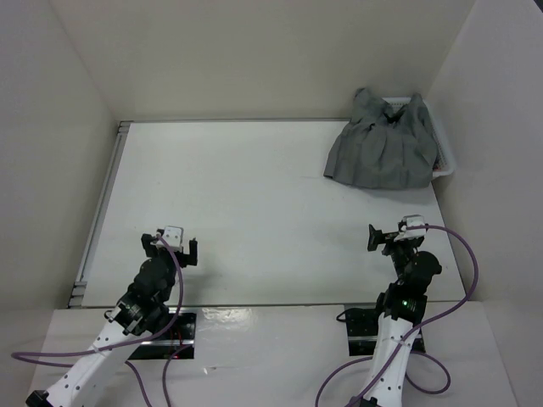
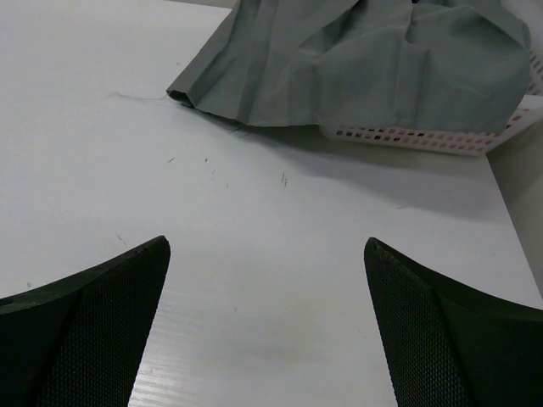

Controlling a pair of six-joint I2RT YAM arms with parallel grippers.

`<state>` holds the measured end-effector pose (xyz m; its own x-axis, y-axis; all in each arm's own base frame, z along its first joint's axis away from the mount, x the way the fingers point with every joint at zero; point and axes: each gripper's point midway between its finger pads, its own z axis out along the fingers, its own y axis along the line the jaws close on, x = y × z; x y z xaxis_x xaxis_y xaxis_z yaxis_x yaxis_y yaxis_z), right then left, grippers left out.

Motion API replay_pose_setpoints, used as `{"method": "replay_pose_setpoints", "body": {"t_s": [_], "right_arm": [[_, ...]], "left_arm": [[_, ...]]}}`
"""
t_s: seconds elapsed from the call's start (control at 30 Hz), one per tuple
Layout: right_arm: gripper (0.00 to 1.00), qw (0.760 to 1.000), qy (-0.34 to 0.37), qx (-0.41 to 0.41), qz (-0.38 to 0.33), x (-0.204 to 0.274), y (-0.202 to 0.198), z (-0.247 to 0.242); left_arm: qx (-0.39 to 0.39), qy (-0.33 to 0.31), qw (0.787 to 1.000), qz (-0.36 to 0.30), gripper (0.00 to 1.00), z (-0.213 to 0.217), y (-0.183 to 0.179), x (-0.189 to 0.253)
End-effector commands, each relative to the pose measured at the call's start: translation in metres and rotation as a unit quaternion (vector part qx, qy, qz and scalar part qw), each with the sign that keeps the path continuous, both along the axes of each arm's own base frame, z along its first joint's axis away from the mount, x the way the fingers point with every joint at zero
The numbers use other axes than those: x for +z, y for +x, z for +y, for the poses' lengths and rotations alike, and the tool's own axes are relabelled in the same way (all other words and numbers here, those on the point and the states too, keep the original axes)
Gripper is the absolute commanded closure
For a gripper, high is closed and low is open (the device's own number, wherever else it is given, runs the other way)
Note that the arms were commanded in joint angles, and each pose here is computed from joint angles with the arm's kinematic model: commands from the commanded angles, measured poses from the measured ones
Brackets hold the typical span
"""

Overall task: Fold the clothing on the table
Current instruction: Grab the skirt from the pile

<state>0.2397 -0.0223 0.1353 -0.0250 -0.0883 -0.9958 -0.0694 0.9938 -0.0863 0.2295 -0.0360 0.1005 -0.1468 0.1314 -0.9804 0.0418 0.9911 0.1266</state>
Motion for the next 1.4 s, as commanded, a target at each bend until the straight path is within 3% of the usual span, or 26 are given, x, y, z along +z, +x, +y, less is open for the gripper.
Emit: {"method": "replay_pose_setpoints", "body": {"t_s": [0.0,0.7,1.17,1.37], "right_arm": [[0.01,1.000,-0.009,-0.002,-0.022,0.001,0.000,0.000],[0.01,1.000,-0.009,-0.007,-0.021,-0.002,0.000,-0.002],[0.01,0.987,-0.014,-0.043,-0.153,0.138,-0.031,0.001],[0.01,0.982,0.042,-0.045,-0.180,0.241,-0.060,0.016]], "left_arm": [[0.005,-0.039,0.998,-0.053,0.00,0.000,0.003,0.017],[0.005,-0.039,0.998,-0.053,0.00,0.000,0.003,0.017],[0.005,-0.039,0.998,-0.053,0.00,0.000,0.003,0.017],[0.005,-0.039,0.998,-0.053,0.00,0.000,0.003,0.017]]}}
